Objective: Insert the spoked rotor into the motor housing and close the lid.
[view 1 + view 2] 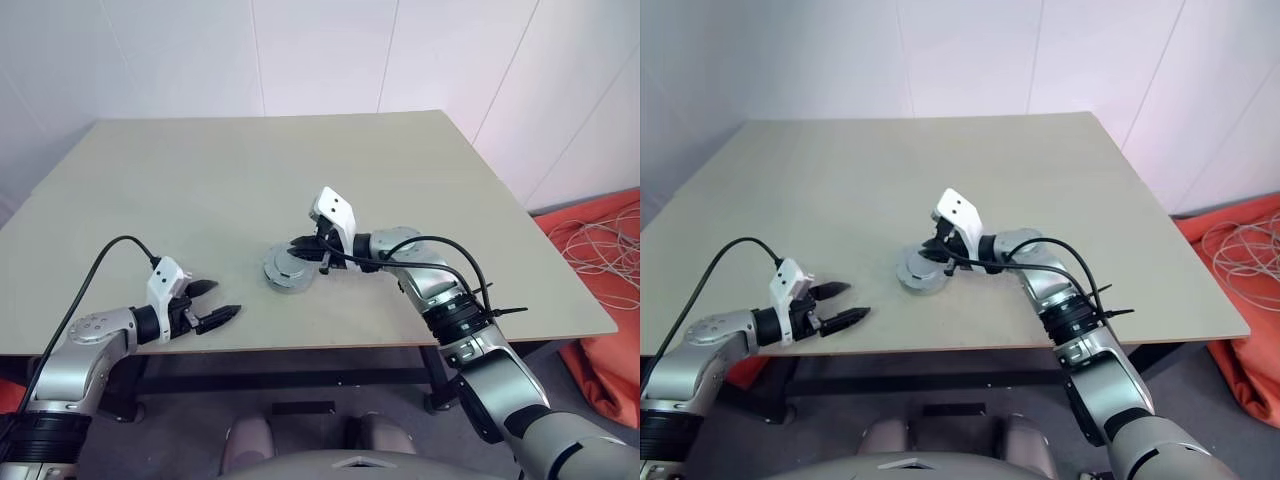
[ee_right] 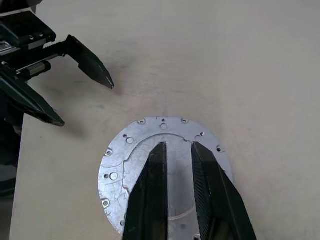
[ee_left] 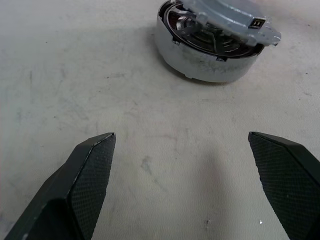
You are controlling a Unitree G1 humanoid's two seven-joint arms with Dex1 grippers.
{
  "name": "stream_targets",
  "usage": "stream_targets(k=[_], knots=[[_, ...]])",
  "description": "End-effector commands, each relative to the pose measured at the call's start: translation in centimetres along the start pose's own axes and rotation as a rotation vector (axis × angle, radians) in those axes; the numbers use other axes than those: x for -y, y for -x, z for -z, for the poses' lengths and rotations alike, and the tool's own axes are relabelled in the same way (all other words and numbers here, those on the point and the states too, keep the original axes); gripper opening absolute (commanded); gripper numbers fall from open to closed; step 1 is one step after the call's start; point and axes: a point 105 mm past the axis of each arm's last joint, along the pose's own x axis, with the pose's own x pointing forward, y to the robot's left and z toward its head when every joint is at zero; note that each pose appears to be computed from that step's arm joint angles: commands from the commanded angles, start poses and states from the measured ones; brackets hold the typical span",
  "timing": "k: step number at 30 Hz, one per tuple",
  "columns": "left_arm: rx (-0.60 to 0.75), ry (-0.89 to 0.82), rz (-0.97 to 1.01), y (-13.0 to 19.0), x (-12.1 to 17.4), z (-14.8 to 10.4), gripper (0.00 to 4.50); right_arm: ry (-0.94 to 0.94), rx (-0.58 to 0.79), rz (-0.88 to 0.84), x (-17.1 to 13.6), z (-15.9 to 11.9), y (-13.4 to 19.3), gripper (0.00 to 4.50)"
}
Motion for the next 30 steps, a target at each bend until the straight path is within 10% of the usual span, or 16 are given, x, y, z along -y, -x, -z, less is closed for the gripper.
stream_targets(k=[1,9,30], knots=[[0.057,-0.064,0.044,0.1,0.7,-1.8,4.5,0.026,0.047,-0.056,-0.2,-1.2,0.3,1.84],[0.111,-0.126,0.072,0.8,0.7,-3.4,4.5,0.057,0.04,-0.108,-0.1,-1.1,0.4,4.47],[0.138,-0.197,0.125,1.3,1.0,-4.7,4.5,0.112,-0.028,-0.138,0.8,0.9,-1.9,4.47]])
